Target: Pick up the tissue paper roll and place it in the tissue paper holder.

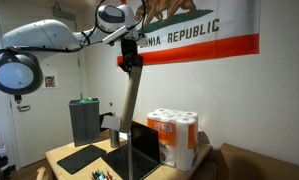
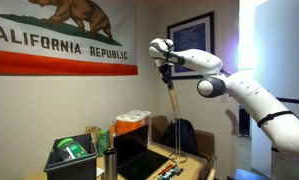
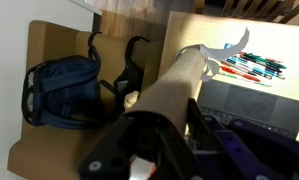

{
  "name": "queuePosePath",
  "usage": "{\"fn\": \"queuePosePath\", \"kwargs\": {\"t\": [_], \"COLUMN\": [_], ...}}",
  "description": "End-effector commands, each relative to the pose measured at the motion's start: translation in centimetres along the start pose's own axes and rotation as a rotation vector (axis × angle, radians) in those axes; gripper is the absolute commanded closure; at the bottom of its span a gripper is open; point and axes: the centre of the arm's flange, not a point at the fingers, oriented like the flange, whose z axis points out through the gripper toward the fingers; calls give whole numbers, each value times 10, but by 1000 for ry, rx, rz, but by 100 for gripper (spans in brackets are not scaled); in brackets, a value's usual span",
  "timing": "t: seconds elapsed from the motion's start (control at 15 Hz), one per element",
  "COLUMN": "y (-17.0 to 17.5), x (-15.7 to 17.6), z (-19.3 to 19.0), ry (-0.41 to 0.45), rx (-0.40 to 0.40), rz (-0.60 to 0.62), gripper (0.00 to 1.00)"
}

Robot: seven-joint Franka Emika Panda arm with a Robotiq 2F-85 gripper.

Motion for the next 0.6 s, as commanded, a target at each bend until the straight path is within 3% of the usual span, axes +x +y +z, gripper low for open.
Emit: {"fn": "queuePosePath", "kwargs": {"t": [0.0,0.53], "y": [-31,-28], "x": [-50,-49], "z": [49,53], "ry": [-15,-15], "rx": [4,-18], "rz": [34,101], "gripper": [98,98]}}
